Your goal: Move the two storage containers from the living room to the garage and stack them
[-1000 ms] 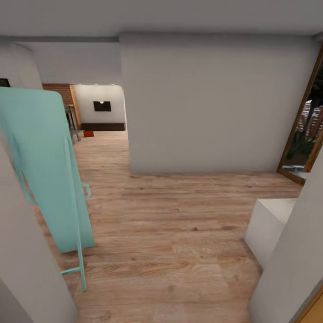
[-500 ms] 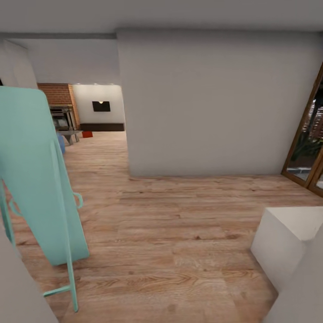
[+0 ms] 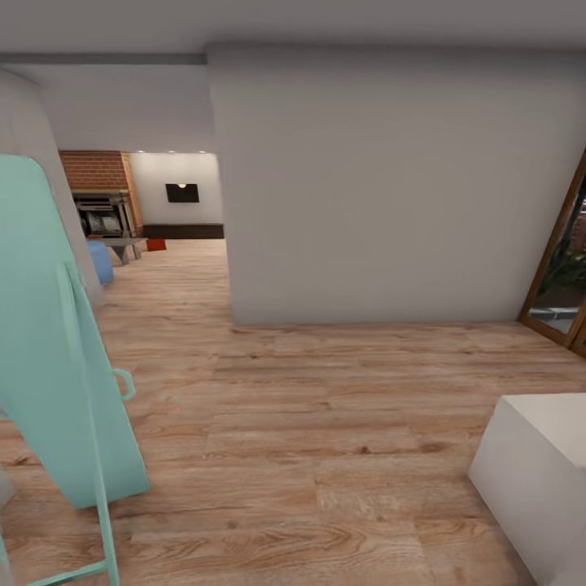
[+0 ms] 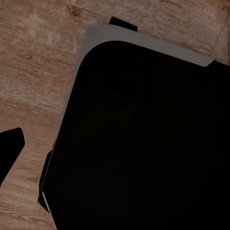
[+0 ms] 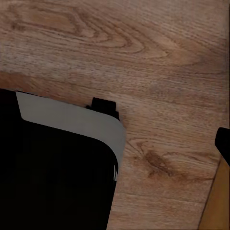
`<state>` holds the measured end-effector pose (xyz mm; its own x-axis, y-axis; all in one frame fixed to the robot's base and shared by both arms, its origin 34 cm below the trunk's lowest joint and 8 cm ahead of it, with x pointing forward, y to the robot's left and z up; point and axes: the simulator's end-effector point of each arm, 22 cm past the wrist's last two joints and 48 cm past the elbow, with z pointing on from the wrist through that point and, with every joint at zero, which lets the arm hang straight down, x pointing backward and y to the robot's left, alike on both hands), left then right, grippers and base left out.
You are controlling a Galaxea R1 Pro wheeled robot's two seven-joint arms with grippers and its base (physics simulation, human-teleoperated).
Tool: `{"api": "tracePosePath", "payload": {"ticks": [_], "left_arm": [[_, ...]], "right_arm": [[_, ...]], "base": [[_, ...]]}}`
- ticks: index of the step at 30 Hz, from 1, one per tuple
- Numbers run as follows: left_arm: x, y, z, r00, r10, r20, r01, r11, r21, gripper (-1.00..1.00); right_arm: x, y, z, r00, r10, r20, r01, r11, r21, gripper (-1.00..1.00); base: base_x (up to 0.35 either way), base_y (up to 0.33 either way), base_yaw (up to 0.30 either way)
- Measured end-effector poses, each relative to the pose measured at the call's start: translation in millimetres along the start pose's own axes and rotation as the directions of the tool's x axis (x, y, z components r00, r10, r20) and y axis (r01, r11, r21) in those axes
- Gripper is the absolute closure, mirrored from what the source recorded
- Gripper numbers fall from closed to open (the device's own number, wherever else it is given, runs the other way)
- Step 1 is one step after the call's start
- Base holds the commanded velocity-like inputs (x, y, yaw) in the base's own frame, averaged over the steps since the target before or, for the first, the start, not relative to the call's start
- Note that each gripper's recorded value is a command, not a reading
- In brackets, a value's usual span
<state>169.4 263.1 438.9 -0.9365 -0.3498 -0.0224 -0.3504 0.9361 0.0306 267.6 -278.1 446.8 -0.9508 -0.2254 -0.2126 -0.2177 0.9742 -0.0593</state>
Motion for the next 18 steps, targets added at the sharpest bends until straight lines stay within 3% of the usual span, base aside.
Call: {"api": "tracePosePath", "payload": {"ticks": [18], "left_arm": [[0.0, 0.0, 0.0, 1.000, 0.000, 0.000, 0.000, 1.000, 0.000, -1.00]], "right_arm": [[0.0, 0.0, 0.0, 1.000, 0.000, 0.000, 0.000, 1.000, 0.000, -1.00]], "base": [[0.323, 0.000, 0.000]]}}
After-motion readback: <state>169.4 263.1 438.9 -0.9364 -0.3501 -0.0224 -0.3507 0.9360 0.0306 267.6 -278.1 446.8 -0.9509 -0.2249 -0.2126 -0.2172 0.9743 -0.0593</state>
